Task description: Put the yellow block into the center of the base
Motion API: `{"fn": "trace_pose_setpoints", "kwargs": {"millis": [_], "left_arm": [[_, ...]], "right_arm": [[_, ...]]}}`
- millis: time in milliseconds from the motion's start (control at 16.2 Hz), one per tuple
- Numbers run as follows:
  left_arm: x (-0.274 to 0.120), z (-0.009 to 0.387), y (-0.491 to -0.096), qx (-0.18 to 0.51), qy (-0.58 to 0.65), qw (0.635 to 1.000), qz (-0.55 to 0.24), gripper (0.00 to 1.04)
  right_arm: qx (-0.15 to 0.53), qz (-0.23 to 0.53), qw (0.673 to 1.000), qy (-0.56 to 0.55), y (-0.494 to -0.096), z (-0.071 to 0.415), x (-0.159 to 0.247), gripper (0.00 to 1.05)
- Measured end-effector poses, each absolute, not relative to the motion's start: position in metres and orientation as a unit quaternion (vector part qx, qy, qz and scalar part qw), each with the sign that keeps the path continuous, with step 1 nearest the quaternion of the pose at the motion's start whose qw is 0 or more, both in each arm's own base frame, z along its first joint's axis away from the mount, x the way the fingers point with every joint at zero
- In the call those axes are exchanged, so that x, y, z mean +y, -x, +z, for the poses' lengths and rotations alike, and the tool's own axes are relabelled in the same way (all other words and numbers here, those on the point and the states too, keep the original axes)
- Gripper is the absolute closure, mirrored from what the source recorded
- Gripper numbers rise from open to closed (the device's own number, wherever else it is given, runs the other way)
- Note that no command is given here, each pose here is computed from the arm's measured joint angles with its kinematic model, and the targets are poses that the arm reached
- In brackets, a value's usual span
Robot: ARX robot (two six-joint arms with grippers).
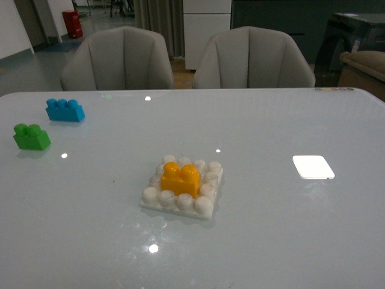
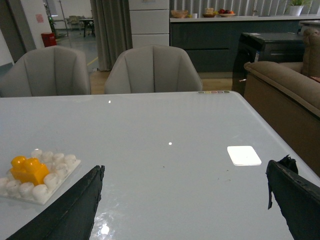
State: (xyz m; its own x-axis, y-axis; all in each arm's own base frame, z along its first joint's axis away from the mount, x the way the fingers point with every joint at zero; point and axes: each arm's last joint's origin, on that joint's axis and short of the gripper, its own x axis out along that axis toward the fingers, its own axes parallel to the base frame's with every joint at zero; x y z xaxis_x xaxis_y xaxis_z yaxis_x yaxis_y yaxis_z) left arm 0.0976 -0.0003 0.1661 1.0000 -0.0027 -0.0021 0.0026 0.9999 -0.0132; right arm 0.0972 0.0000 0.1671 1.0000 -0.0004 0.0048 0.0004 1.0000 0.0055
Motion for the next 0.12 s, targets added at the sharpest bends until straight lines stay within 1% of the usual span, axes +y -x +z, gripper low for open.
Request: {"fn": "trace_pose_setpoints", "kwargs": {"millis": [124], "left_arm": [[-0.0003, 0.1661, -0.0976, 0.001, 0.007, 1.0, -0.001, 0.07]], "right_arm": [[-0.002, 0.0, 1.0, -0.003, -0.0972, 0.1671, 0.0, 0.06]]}}
